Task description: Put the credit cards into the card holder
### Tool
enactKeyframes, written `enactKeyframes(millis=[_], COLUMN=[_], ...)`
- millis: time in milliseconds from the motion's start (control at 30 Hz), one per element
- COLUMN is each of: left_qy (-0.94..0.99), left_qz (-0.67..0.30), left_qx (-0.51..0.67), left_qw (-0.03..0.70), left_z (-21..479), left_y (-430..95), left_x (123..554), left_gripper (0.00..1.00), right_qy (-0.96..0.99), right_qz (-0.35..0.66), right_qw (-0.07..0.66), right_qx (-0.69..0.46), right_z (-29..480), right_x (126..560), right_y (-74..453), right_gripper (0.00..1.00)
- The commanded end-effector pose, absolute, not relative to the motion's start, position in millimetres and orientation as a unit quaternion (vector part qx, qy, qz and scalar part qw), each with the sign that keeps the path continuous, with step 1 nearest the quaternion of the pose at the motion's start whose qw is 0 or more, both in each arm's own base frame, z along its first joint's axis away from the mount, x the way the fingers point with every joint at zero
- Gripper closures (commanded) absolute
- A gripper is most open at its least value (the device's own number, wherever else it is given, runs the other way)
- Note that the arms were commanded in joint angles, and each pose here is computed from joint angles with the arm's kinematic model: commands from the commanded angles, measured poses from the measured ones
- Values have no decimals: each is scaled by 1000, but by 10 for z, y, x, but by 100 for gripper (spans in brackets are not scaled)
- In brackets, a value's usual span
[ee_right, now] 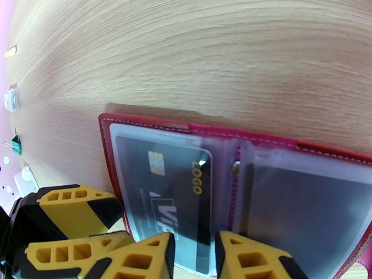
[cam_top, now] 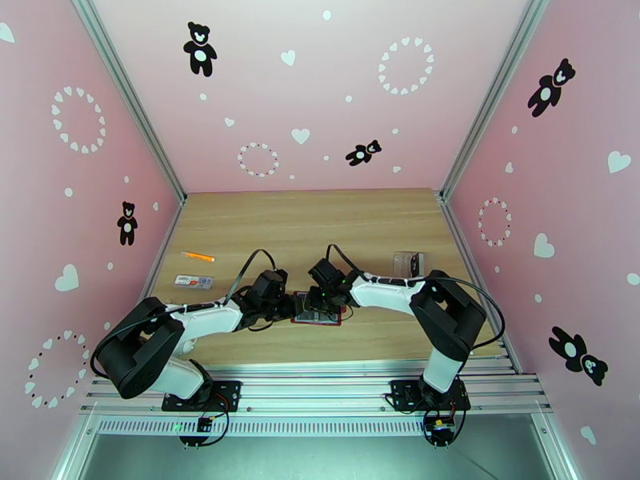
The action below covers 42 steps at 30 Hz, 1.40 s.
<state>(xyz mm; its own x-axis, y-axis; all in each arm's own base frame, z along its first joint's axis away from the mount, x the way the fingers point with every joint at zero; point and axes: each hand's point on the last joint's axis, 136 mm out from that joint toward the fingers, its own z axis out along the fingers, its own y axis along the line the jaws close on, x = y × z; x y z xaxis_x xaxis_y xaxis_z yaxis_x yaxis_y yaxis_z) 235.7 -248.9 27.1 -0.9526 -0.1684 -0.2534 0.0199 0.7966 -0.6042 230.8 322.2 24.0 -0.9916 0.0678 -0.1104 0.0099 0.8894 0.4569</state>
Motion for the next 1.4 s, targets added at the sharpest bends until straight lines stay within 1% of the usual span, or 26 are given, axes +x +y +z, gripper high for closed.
enactKeyframes(millis=[0, 233, 400, 667, 800, 933, 1133, 1267, 1367], left_qy=[940, 939, 939, 939, 939, 939, 938, 935, 937], left_qz=[-308, -310, -311, -311, -310, -304, -285, -278, -275], left_qx=[-42, -42, -41, -40, -40, -40, -44, -54, -58], left_qw=[141, 141, 142, 143, 144, 156, 192, 212, 210], left_z=[216, 215, 219, 220, 226, 316, 584, 678, 659], left_y=[-2459, -2478, -2498, -2515, -2504, -2471, -2336, -2183, -2118], left_x=[2298, 2291, 2279, 2276, 2269, 2300, 2342, 2281, 2224], left_gripper=[58, 58, 58, 58, 58, 56, 40, 31, 30], right_qy=[969, 961, 956, 950, 960, 966, 971, 976, 979], right_qz=[246, 275, 292, 312, 275, 250, 174, 99, 41], right_qw=[23, 22, 26, 17, 39, 63, 138, 163, 167], right_qx=[-1, 3, 8, 12, 7, -27, -88, -106, -110], right_z=[154, 263, 356, 363, 378, 554, 1026, 1135, 1111], right_x=[2060, 2045, 2061, 2041, 2090, 2120, 2251, 2279, 2293], right_y=[3354, 3486, 3532, 3604, 3468, 3373, 3040, 2692, 2442], right_gripper=[70, 72, 76, 78, 78, 71, 61, 56, 53])
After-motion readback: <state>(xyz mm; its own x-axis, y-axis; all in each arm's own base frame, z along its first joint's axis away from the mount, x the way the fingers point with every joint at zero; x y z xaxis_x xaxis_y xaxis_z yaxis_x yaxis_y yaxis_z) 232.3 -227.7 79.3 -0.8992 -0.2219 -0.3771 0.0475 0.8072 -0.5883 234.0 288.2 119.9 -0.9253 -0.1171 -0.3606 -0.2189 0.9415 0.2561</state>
